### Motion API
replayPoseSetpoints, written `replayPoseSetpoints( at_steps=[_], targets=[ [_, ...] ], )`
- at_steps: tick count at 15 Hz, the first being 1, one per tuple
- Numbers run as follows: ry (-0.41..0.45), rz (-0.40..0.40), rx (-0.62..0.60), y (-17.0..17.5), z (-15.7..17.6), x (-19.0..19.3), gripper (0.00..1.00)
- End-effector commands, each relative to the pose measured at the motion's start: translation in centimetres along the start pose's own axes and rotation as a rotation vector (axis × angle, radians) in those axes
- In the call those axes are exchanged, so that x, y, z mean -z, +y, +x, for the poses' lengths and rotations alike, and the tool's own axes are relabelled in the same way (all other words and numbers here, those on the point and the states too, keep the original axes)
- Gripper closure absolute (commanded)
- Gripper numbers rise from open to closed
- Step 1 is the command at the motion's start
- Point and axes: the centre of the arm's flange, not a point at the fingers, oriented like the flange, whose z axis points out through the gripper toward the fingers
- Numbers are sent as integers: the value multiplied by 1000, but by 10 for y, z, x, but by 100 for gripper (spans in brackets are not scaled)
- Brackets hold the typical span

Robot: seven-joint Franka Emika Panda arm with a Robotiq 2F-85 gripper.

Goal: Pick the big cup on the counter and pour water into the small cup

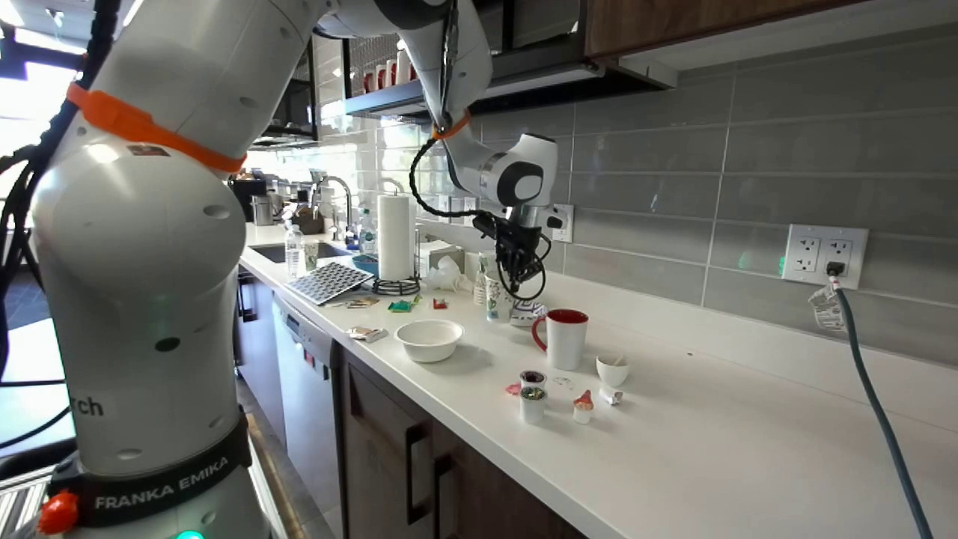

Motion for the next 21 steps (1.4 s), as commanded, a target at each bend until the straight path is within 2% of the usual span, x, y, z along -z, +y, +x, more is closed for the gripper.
replayPoseSetpoints(
  at_steps=[1, 7, 12, 15, 16, 17, 21],
  targets=[
    [17, -67, -23, -13, -27, 34, 99],
    [103, -181, -92, -23, -59, 80, 99],
    [200, -287, -183, -12, -91, 115, 99],
    [246, -274, -163, -14, -101, 131, 99],
    [214, -269, -159, -13, -79, 119, 99],
    [220, -267, -157, -14, -81, 124, 96],
    [214, -270, -161, -11, -80, 120, 96]
  ],
)
